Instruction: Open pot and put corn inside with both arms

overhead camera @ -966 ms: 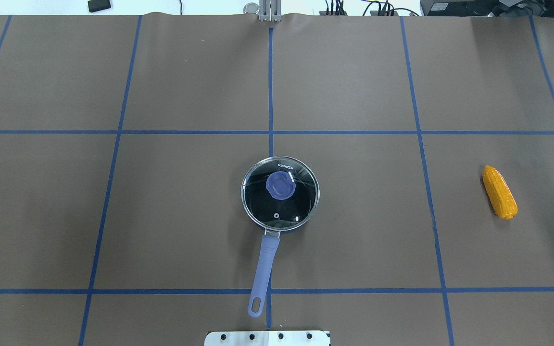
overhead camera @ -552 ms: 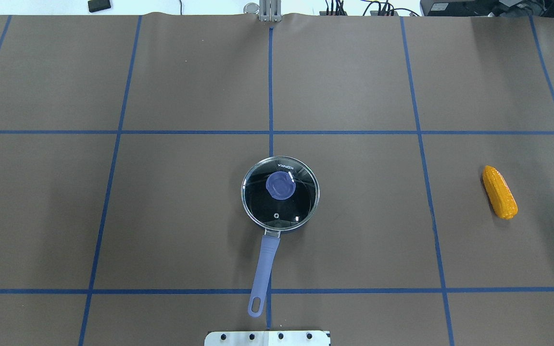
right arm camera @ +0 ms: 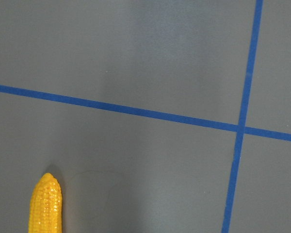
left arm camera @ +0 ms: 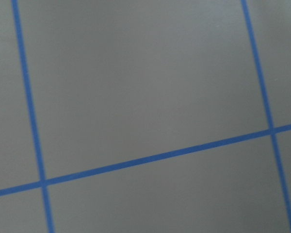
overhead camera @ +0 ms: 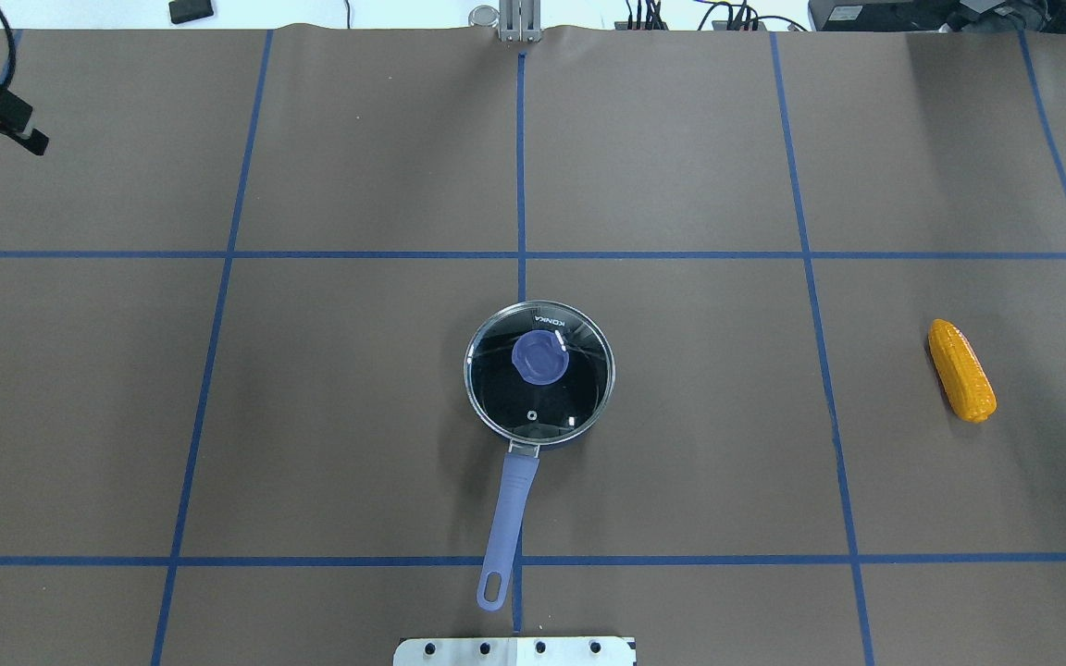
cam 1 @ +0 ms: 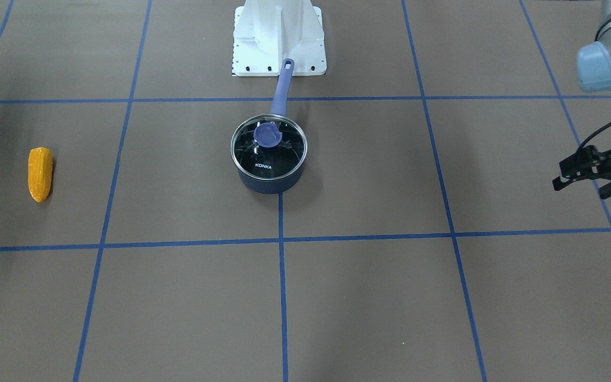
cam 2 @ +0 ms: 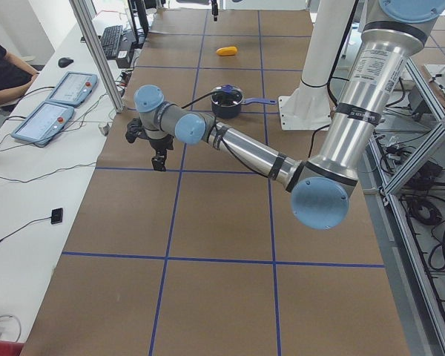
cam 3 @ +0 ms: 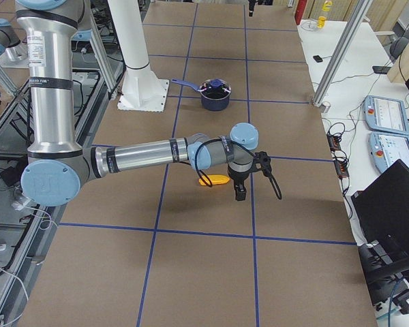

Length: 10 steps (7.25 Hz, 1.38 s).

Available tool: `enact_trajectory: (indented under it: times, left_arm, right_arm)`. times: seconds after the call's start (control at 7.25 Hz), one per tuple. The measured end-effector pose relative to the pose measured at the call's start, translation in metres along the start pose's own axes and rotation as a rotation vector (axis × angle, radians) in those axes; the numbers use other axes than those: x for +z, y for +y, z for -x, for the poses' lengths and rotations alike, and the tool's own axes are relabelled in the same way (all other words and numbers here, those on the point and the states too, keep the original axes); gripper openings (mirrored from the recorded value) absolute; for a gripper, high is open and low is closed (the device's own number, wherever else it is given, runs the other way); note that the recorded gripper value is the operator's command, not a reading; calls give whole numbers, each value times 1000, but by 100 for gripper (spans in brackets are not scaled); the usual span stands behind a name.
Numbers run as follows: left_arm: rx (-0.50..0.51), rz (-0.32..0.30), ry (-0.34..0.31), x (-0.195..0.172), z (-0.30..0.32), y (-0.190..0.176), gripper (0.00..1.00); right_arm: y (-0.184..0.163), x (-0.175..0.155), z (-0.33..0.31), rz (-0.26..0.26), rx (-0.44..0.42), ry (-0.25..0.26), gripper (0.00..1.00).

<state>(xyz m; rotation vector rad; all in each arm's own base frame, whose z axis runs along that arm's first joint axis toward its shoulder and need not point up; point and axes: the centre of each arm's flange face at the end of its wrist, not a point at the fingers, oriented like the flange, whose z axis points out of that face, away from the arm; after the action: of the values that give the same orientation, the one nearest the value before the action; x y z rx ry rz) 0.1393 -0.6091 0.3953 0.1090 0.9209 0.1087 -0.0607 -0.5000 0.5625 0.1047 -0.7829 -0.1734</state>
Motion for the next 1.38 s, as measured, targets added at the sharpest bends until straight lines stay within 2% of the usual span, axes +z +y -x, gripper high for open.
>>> enact_trajectory:
  times: [0.41, 0.83, 1.1, 1.38]
  left_arm:
    - [-110, 0, -28, 13, -136, -20, 100]
    - [-135, 3, -23, 50, -263, 9, 100]
    - [-143, 9, -15, 66, -328, 28, 99]
    - [-144, 21, -22, 69, -352, 35, 99]
  right_arm:
    - [1, 21, 66, 35, 45, -12, 100]
    - [16, 46, 87, 83, 42, -5, 100]
    - [25, 72, 103, 98, -16, 27, 100]
    - [33, 99, 118, 134, -63, 44, 100]
